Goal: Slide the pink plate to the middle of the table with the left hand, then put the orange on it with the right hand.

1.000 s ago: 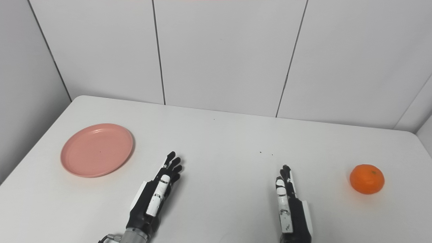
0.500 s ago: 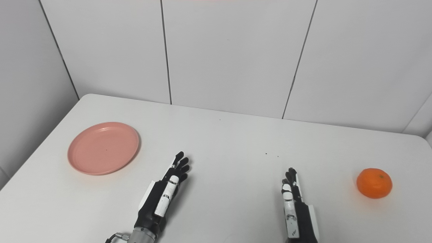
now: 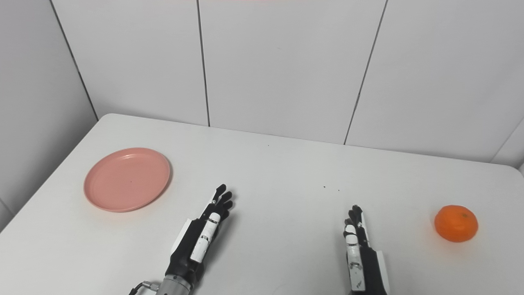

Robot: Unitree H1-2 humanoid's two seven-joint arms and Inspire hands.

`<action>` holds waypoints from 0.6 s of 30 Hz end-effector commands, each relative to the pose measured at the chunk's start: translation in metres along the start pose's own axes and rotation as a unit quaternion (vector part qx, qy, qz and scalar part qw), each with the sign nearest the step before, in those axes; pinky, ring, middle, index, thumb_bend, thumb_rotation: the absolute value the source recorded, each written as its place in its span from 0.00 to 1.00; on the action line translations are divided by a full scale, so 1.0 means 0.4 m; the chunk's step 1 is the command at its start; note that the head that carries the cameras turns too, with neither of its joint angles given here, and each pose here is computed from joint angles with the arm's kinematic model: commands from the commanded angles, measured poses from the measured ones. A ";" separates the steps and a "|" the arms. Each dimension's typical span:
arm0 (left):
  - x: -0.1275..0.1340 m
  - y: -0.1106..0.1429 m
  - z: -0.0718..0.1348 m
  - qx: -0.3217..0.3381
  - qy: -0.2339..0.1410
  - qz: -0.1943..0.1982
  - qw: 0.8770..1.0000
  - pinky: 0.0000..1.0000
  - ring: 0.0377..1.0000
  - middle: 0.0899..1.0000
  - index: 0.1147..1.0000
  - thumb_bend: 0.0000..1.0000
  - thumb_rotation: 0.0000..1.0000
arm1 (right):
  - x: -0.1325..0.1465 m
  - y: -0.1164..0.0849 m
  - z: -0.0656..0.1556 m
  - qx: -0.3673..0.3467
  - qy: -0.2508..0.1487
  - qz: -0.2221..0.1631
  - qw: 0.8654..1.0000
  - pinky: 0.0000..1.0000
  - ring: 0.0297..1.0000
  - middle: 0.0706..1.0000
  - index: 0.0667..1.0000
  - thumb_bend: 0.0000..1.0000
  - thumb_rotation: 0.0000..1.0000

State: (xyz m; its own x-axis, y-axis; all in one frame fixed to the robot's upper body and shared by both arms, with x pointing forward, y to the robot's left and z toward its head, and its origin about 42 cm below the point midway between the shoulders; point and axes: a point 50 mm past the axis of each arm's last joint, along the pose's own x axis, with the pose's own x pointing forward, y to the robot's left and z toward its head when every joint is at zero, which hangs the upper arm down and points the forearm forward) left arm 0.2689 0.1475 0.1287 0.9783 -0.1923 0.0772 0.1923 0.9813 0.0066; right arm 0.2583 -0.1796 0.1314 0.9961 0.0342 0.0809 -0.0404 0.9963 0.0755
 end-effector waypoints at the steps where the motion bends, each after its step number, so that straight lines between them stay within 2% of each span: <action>1: 0.025 -0.011 0.042 -0.003 -0.031 -0.016 0.999 0.97 0.96 0.97 0.95 0.40 1.00 | 0.010 0.004 0.034 0.004 -0.038 0.008 0.999 1.00 1.00 1.00 1.00 0.16 1.00; 11: 0.056 0.025 0.122 0.017 -0.077 -0.029 0.996 0.96 0.96 0.98 0.95 0.42 1.00 | 0.013 0.003 0.036 0.008 -0.036 0.009 0.999 1.00 1.00 1.00 1.00 0.18 1.00; 18: 0.076 0.053 0.184 0.017 -0.099 -0.018 0.995 0.95 0.94 0.96 0.94 0.43 1.00 | 0.015 0.000 0.037 0.007 -0.038 0.011 0.999 1.00 1.00 1.00 1.00 0.19 1.00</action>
State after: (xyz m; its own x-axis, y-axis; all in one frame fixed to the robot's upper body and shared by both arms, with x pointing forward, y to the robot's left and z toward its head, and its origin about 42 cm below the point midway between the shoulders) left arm 0.2912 0.1640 0.1817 0.9561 -0.2195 0.1943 0.2157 0.9756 0.0406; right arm 0.2587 -0.1816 0.1316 0.9960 0.0352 0.0818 -0.0422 0.9955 0.0848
